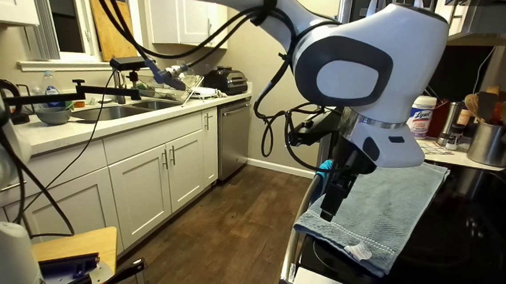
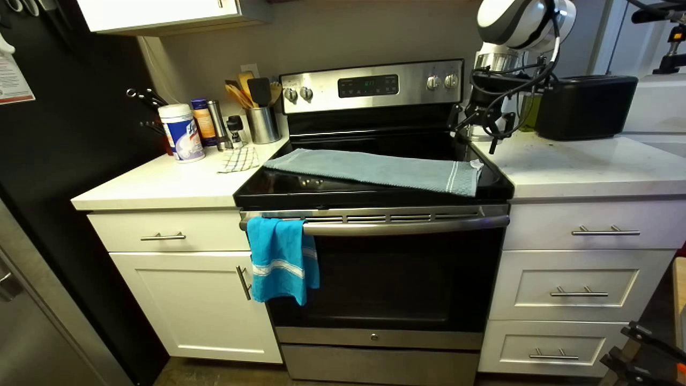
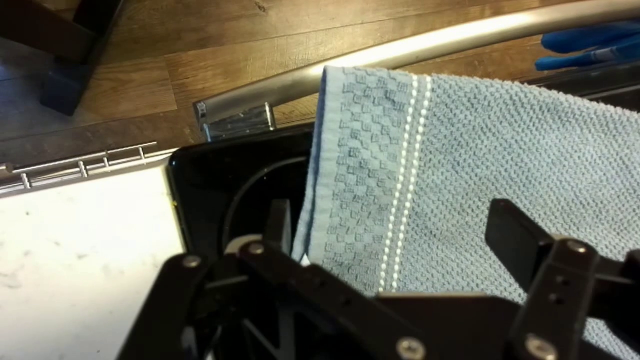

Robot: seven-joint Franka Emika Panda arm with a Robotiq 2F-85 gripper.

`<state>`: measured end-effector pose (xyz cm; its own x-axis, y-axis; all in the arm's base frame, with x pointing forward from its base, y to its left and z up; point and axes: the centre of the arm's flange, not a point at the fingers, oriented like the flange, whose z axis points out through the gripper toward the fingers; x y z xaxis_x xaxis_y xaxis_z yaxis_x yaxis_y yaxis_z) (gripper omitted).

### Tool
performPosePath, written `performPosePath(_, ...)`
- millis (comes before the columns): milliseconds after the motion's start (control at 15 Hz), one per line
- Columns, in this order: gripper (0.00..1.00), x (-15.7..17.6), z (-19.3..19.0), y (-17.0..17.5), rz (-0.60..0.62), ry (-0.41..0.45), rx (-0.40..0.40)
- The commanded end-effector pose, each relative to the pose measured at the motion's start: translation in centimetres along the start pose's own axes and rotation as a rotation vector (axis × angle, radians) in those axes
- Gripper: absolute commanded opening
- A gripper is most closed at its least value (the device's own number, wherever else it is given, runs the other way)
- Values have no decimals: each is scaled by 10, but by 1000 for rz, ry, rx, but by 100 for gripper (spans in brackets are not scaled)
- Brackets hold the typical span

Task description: Hang the light blue towel on the handle of the oven door.

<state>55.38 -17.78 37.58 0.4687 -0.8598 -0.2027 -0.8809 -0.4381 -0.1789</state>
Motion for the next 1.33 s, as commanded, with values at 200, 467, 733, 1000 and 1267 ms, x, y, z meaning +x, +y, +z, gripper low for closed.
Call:
performPosePath(200,100,2,13,-16,211,46,14)
performPosePath(467,100,3,22,-26,326,113,1)
performPosePath(733,100,-3,39,-31,378,160,-83)
performPosePath(1000,100,-10,45,-25,397,184,-91)
performPosePath(1267,100,-9,50,-19,398,187,-48)
